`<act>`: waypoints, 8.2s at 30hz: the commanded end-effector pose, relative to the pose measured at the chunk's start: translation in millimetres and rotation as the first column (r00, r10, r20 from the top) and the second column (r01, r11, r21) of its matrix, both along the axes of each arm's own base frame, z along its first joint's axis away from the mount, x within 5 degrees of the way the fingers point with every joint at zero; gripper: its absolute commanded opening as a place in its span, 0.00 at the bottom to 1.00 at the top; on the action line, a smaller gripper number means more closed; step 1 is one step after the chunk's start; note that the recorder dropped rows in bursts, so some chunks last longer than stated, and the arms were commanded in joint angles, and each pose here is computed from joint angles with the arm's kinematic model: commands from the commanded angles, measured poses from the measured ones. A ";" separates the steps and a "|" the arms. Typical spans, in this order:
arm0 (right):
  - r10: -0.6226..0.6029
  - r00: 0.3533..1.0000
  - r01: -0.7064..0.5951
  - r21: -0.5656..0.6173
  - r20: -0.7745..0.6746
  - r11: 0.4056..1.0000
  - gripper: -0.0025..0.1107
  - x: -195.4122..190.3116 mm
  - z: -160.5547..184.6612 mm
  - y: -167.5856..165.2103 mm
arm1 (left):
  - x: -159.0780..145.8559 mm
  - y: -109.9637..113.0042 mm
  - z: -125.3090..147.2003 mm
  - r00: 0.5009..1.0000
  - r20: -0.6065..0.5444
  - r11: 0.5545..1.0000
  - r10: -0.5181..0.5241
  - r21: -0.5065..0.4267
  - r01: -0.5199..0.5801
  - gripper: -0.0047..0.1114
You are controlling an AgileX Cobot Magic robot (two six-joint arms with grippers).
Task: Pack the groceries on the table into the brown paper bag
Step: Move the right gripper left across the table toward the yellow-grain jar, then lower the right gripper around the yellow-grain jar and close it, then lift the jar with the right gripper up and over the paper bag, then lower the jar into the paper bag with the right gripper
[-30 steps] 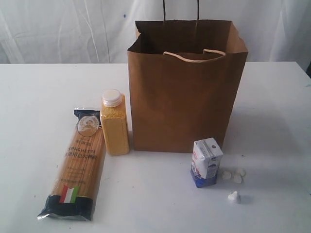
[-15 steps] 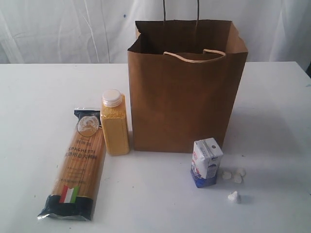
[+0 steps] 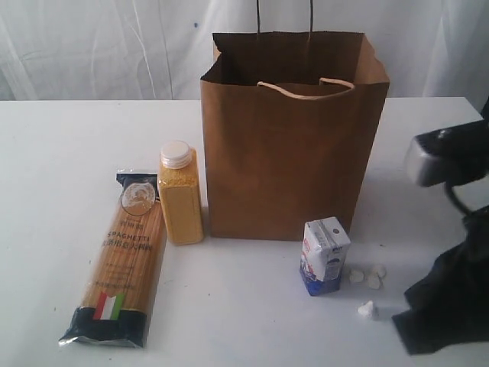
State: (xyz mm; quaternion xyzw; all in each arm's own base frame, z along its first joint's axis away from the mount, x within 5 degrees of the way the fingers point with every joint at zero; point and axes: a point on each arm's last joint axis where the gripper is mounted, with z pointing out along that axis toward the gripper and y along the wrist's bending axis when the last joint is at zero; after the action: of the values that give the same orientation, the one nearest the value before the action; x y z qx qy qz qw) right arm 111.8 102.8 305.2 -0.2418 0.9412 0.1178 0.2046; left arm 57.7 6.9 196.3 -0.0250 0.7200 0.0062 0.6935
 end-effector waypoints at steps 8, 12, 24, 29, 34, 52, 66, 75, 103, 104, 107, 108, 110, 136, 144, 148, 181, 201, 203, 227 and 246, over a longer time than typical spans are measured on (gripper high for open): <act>0.346 0.936 -0.338 -0.112 0.061 0.934 0.02 -0.6 -60.5 158.5 | -0.1 -0.7 -0.8 1.000 0.004 1.000 -0.011 0.016 0.011 0.04; 0.376 0.906 -0.396 0.080 0.193 0.915 0.02 8.6 -61.6 205.7 | -0.1 -0.7 -0.8 1.000 0.004 1.000 -0.011 0.016 0.011 0.04; 0.419 0.821 -0.489 0.098 0.388 0.867 0.27 30.9 -59.0 219.8 | -0.1 -0.7 -0.8 1.000 0.004 1.000 -0.011 0.016 0.011 0.04; 0.416 0.822 -0.486 0.098 0.388 0.868 0.66 32.2 -59.0 219.2 | -0.1 -0.7 -0.8 1.000 0.004 1.000 -0.011 0.016 0.011 0.04; 0.357 0.865 -0.420 0.122 0.352 0.899 0.71 37.6 -60.8 215.1 | -0.1 -0.7 -0.8 1.000 0.004 1.000 -0.011 0.016 0.011 0.04; 0.030 0.929 -0.068 0.090 0.370 0.994 0.71 109.1 -74.1 227.5 | -0.1 -0.7 -0.8 1.000 0.004 1.000 -0.011 0.016 0.011 0.04; -0.119 0.890 0.050 0.164 0.440 0.985 0.71 123.2 -87.0 232.4 | -0.1 -0.7 -0.8 1.000 0.004 1.000 -0.011 0.016 0.011 0.04; -0.067 0.860 0.036 0.072 0.506 0.997 0.71 131.4 -103.7 236.6 | -0.1 -0.7 -0.8 1.000 0.004 1.000 -0.011 0.016 0.011 0.04; -0.118 0.788 -0.105 0.321 0.604 0.941 0.71 152.5 -1.5 257.2 | -0.1 -0.8 -0.7 1.000 0.004 1.000 -0.012 0.016 0.012 0.04; -0.112 0.792 -0.104 0.313 0.600 0.944 0.71 155.9 3.2 255.9 | -0.1 -0.8 -0.7 1.000 0.004 1.000 -0.012 0.016 0.012 0.04; -0.111 0.837 -0.028 0.244 0.536 0.969 0.71 177.2 5.8 244.9 | -0.1 -0.8 -0.7 1.000 0.004 1.000 -0.012 0.016 0.012 0.04; -0.039 0.870 -0.057 0.177 0.492 0.983 0.71 177.8 6.9 244.0 | -0.1 -0.8 -0.7 1.000 0.004 1.000 -0.012 0.016 0.012 0.04; 0.115 0.896 -0.165 0.081 0.428 0.983 0.71 170.3 11.5 247.4 | -0.1 -0.8 -0.7 1.000 0.004 1.000 -0.012 0.016 0.012 0.04; 0.123 0.901 -0.083 -0.112 0.417 0.990 0.71 216.2 -56.4 254.9 | -0.1 -0.6 -0.8 1.000 0.003 1.000 -0.010 0.016 0.010 0.04; 0.098 0.927 -0.076 -0.075 0.362 0.994 0.70 215.8 -67.9 258.4 | -0.1 -0.6 -0.8 1.000 0.003 1.000 -0.010 0.016 0.010 0.04; 0.086 0.940 -0.065 -0.074 0.329 0.995 0.55 215.5 -73.9 258.3 | -0.1 -0.6 -0.8 1.000 0.003 1.000 -0.010 0.016 0.010 0.04; 0.058 0.911 -0.070 0.016 0.408 0.997 0.02 191.8 13.1 233.9 | -0.1 -0.6 -0.8 1.000 0.003 1.000 -0.010 0.016 0.010 0.04; 0.363 0.811 -0.513 0.257 0.459 0.819 0.02 68.5 173.0 150.4 | -0.1 -0.6 -0.8 1.000 0.003 1.000 -0.010 0.016 0.010 0.04; 0.351 0.786 -0.510 0.211 0.509 0.834 0.02 59.5 186.5 131.9 | -0.1 -0.6 -0.8 1.000 0.003 1.000 -0.010 0.016 0.010 0.04; 0.019 0.510 -0.122 0.050 0.860 0.991 0.02 82.5 219.3 52.9 | -0.1 -0.6 -0.8 1.000 0.003 1.000 -0.010 0.016 0.010 0.04; -0.495 0.684 0.203 0.511 0.536 0.835 0.02 162.1 144.2 6.8 | -0.1 -0.6 -0.8 1.000 0.003 1.000 -0.010 0.016 0.010 0.04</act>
State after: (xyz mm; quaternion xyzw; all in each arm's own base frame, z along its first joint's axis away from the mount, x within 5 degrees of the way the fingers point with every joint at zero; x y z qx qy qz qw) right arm 271.0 111.9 441.1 -0.0361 0.8159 0.1418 0.5594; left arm 57.7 6.9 196.3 -0.0231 0.7200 0.0081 0.6936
